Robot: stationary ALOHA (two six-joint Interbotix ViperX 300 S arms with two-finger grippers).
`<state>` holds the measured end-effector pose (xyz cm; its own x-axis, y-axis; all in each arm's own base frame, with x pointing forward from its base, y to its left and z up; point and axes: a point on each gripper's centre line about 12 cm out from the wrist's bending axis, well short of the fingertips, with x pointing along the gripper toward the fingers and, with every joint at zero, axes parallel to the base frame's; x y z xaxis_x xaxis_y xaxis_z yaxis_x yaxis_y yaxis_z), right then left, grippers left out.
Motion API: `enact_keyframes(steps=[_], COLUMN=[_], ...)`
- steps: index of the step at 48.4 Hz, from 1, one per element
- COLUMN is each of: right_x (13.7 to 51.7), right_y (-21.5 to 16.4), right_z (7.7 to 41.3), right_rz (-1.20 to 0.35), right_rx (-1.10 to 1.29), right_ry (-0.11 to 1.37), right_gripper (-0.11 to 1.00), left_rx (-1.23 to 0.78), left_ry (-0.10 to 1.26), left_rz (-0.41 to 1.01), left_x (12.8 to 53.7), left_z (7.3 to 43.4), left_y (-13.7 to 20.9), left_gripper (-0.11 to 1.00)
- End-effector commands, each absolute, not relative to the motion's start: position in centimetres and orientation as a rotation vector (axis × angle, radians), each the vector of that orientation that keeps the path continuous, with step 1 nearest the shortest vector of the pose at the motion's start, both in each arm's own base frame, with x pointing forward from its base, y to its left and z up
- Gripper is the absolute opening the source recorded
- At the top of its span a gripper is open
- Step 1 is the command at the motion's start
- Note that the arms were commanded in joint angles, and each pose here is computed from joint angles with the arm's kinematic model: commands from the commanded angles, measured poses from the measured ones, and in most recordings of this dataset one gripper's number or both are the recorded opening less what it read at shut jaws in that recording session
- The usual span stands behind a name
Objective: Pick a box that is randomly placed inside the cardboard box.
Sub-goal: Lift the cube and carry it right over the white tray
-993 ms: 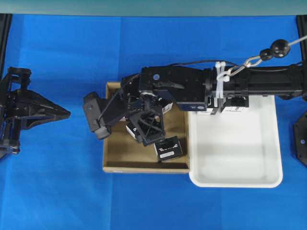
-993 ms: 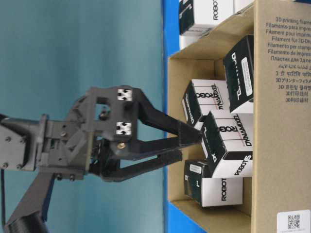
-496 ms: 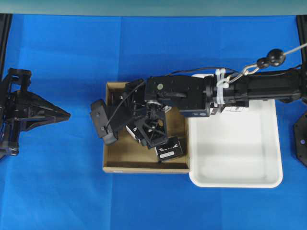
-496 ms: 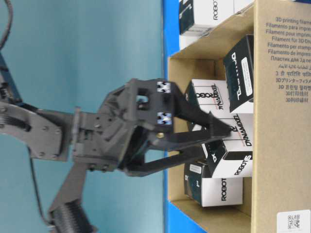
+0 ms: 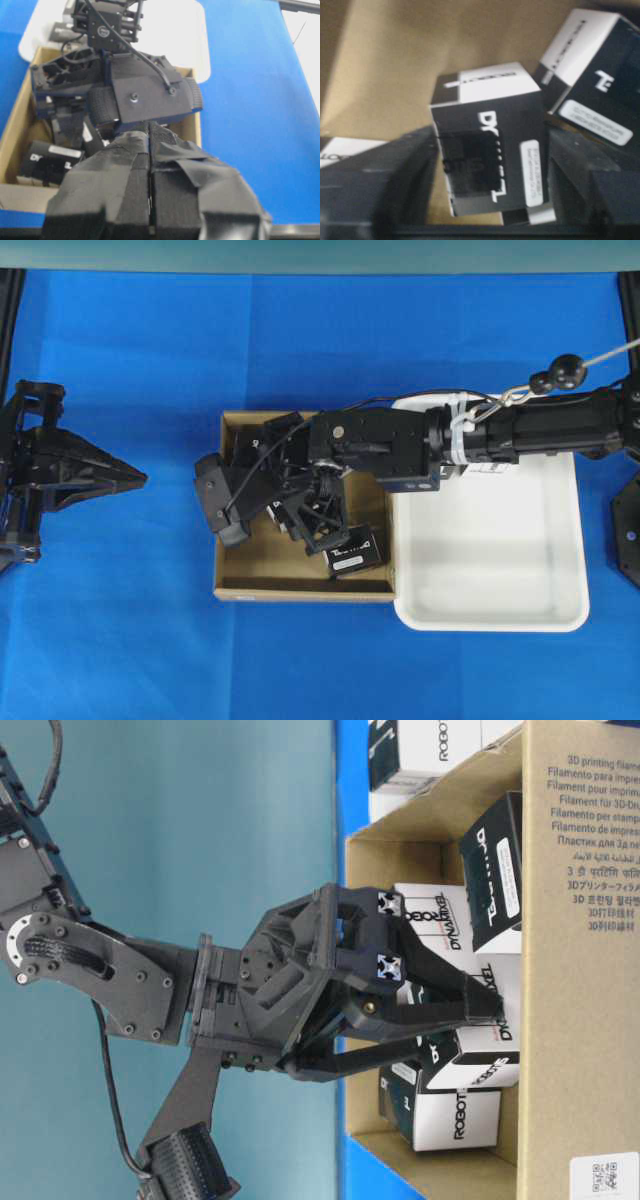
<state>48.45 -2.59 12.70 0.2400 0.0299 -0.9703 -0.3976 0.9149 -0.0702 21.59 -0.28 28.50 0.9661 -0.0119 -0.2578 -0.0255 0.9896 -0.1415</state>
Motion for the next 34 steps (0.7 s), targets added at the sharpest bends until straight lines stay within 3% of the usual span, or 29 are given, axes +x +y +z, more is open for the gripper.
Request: enact_keyframes(steps=[1,11,23,34], right_x=[48.7,48.1,44.8,39.7], right_y=[-1.9,-1.7,-3.9,-4.9], right_z=[13.6,19.6,28.8,30.9], right_rz=[0.307,0.289,0.102,0.026], right_rx=[-0.342,-0.311,-0.091,0.007], right_ry=[1.290,1.267,1.250,1.301], right_gripper=[0.60,0.60,0.60,0.60], left_rx=[-0.144,-0.155,-0.184,-0.186], left_ry=[0.235,0.233,0.239,0.238], left_rz=[0.008,0.000,-0.017,-0.017], left_x=[21.9,21.9,21.8,21.8], left_z=[29.5,29.6,29.5,29.5], left_y=[-0.2,-0.4,-0.9,-0.9], left_gripper=[-0.07,-0.07,-0.07,-0.07])
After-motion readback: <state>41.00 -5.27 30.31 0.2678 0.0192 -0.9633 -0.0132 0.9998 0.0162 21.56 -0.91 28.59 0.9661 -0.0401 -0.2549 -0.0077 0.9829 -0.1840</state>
